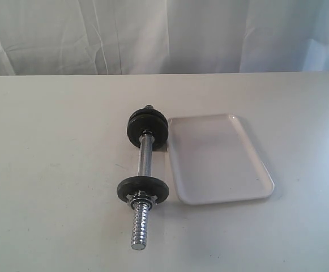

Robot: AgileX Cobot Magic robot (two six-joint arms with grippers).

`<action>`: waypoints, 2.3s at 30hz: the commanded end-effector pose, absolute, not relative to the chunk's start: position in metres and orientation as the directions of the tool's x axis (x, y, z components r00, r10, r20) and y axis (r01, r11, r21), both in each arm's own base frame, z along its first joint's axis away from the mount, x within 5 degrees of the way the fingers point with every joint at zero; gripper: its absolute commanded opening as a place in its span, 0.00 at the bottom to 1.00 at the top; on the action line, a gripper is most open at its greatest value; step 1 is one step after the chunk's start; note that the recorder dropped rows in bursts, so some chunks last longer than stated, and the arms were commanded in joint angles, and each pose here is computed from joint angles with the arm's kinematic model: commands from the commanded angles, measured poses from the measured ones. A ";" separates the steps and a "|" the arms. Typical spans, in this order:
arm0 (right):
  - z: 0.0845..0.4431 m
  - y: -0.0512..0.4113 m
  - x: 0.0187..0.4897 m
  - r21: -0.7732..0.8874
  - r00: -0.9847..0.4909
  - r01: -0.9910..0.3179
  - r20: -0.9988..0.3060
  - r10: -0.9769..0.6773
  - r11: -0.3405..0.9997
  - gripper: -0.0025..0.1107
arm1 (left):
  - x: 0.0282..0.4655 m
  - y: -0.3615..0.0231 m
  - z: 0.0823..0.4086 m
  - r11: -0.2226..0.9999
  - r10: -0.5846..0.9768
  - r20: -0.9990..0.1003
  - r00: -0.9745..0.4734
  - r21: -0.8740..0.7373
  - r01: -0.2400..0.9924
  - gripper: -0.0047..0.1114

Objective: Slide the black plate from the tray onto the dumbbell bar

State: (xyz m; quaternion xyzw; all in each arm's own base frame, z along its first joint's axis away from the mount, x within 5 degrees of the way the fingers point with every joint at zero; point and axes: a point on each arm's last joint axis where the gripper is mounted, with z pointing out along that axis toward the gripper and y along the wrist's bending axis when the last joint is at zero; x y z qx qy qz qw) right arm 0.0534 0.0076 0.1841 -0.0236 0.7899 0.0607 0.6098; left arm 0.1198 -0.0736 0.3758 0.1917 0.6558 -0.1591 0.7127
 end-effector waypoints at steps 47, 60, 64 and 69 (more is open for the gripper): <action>0.183 0.007 0.053 0.065 -0.252 -0.108 -0.967 0.036 0.992 0.02 | 0.056 -0.019 0.182 0.965 -0.089 -0.877 -0.473 -0.193 0.176 0.04; 0.183 0.007 0.053 0.065 -0.252 -0.108 -0.967 0.036 0.992 0.02 | 0.051 -0.019 0.156 0.968 -0.044 -0.836 -0.547 -0.171 0.184 0.04; 0.183 0.007 0.053 0.065 -0.252 -0.108 -0.967 0.036 0.992 0.02 | 0.050 -0.019 0.155 0.967 -0.044 -0.841 -0.539 -0.171 0.188 0.04; 0.183 0.007 0.053 0.065 -0.252 -0.108 -0.967 0.036 0.992 0.02 | 0.050 -0.019 0.157 0.968 -0.032 -0.861 -0.508 -0.154 0.201 0.04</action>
